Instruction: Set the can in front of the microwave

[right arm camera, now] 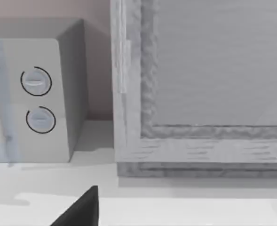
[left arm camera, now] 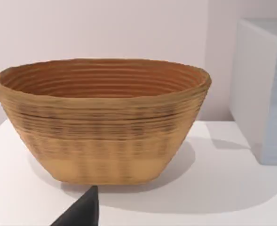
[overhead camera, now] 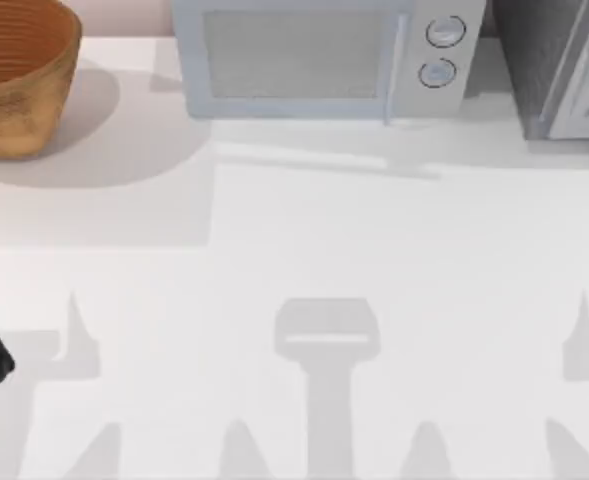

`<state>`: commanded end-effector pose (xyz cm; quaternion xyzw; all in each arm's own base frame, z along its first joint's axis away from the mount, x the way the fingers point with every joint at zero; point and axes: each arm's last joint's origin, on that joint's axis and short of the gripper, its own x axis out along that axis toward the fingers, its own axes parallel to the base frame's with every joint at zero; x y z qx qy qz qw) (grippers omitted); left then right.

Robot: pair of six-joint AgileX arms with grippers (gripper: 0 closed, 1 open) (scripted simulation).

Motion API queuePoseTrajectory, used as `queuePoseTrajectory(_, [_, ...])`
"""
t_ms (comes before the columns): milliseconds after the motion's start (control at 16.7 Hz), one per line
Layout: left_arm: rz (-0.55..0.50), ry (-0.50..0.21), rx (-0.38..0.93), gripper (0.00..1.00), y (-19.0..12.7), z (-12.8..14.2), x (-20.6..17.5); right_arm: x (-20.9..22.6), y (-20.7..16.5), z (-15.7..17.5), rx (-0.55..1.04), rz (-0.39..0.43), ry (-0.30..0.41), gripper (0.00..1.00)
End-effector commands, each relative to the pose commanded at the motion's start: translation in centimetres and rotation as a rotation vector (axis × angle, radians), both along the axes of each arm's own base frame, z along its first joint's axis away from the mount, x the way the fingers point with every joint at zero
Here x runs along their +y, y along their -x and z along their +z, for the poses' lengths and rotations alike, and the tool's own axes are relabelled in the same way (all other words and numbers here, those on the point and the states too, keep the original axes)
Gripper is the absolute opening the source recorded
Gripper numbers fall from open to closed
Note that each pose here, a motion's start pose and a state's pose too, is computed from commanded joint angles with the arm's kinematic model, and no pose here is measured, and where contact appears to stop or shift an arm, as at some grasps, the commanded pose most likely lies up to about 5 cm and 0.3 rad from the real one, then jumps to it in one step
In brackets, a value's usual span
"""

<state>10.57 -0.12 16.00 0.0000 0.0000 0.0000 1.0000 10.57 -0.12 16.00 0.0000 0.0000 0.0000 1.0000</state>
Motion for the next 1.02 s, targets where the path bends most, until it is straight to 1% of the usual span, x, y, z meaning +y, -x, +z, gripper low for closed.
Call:
queuePoseTrajectory(180, [0.001,-0.009,0.009,1.0,0.0,0.1,0.0,0.0,0.0,0.0,0.0,0.0,0.0,1.0])
queuePoseTrajectory(240, [0.003,-0.026,0.028,1.0,0.0,0.4,0.1,0.0,0.0,0.0,0.0,0.0,0.0,1.0])
queuePoseTrajectory(360, [0.012,-0.086,0.092,1.0,-0.1,1.3,0.2,0.0,0.0,0.0,0.0,0.0,0.0,1.0])
queuePoseTrajectory(480, [0.023,-0.166,0.189,1.0,-0.6,3.0,0.5,0.0,0.0,0.0,0.0,0.0,0.0,1.0])
queuePoseTrajectory(660, [0.024,-0.277,0.383,1.0,-2.2,5.3,1.1,0.0,0.0,0.0,0.0,0.0,0.0,1.0])
queuePoseTrajectory(840, [0.005,-0.369,0.558,1.0,-4.1,6.8,1.8,0.0,0.0,0.0,0.0,0.0,0.0,1.0])
queuePoseTrajectory(1020, [-0.027,-0.445,0.722,1.0,-6.1,7.9,2.8,0.0,0.0,0.0,0.0,0.0,0.0,1.0])
